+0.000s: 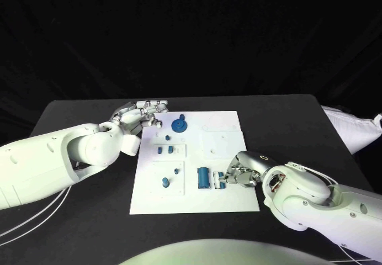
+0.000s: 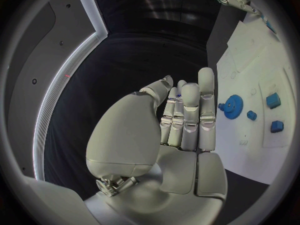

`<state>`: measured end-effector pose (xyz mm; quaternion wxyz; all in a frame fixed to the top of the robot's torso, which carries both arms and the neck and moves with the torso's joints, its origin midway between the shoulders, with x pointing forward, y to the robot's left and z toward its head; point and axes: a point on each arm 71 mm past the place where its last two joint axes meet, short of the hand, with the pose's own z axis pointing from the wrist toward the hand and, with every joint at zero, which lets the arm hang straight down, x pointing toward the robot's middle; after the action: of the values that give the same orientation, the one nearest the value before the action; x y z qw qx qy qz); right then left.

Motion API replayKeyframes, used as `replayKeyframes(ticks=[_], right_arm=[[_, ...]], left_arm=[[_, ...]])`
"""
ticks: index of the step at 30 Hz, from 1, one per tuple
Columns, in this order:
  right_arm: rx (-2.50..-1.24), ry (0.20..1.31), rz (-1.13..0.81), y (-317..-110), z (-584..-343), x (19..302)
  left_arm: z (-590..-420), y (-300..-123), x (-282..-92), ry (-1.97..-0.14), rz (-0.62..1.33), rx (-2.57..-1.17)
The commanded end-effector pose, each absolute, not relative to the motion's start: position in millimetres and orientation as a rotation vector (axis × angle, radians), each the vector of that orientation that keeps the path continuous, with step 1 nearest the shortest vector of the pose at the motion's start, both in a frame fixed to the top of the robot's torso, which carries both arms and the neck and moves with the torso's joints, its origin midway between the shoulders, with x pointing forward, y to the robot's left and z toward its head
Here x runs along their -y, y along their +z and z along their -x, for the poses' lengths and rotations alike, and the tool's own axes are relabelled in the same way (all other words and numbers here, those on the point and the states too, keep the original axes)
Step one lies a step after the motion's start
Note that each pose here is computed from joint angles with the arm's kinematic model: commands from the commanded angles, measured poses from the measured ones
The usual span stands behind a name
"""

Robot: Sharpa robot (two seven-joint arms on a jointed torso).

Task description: Assemble the parts on the task board

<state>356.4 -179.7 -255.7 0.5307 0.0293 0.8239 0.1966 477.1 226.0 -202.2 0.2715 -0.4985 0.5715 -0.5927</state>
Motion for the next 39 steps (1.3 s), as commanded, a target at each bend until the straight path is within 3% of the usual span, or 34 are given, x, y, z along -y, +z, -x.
replayKeyframes(ticks=[1,29,39], right_arm=[[-1.968,0.441,-0.026,-257.1,-356.2,178.3],[-1.931,0.392,0.075,-254.5,-354.5,179.3],[-1.895,0.324,0.202,-251.8,-353.2,181.2]], left_arm=[[-476.5,-201.3,-223.1,-1.622,1.33,-1.549],[-476.2,-201.6,-223.9,-1.621,1.328,-1.554],[-476.0,-202.5,-223.8,-1.62,1.329,-1.557]])
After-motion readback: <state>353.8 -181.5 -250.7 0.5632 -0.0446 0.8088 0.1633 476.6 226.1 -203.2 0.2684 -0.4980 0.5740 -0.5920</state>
